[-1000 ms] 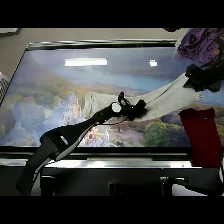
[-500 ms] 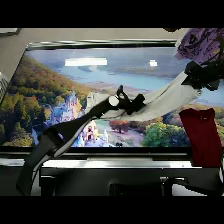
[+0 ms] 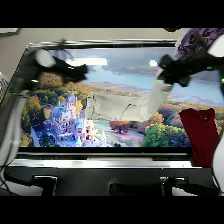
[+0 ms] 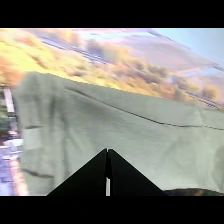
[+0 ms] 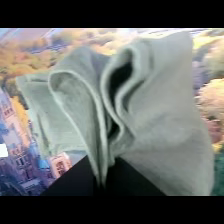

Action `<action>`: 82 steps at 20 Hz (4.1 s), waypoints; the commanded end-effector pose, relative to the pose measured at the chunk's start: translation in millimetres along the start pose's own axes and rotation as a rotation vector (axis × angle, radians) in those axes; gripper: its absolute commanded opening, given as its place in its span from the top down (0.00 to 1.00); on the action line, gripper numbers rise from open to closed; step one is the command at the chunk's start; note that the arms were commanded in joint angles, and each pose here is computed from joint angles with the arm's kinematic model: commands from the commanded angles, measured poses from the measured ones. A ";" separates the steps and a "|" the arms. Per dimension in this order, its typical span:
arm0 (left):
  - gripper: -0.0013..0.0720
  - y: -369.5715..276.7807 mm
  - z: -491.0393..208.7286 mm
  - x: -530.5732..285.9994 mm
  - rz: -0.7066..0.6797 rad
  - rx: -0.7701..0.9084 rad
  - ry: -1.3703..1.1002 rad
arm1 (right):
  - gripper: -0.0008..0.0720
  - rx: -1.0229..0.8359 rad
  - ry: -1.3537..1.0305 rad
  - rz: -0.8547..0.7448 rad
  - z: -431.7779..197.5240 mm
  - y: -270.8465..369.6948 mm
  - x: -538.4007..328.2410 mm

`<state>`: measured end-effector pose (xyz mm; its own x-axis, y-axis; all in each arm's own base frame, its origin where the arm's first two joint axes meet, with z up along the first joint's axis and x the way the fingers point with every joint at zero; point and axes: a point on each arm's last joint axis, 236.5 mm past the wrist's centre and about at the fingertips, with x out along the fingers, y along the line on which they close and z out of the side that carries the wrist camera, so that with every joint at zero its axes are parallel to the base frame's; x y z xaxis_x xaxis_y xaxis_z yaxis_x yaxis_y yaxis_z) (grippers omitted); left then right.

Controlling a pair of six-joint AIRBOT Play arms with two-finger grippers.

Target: Fold the clothes and pants, and hang the long-sleeved shirts on hangers.

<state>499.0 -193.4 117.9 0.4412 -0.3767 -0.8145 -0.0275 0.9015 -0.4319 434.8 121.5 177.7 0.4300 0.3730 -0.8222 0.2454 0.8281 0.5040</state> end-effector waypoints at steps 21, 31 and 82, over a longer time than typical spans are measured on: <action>0.95 132.7 20.7 -125.5 0.241 -0.036 -0.060 | 0.75 0.008 0.165 0.160 -145.2 156.7 222.6; 0.94 135.6 20.4 -119.1 0.244 -0.040 -0.046 | 0.39 -0.101 0.263 0.244 -135.8 155.6 146.5; 0.94 136.1 20.4 -119.2 0.245 -0.040 -0.046 | 0.95 0.357 -0.401 0.125 214.3 -244.3 -8.4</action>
<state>460.7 -22.1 164.5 0.4577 -0.1375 -0.8784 -0.1732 0.9552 -0.2398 572.6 -107.0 102.3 0.7140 0.3561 -0.6028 0.3195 0.6004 0.7331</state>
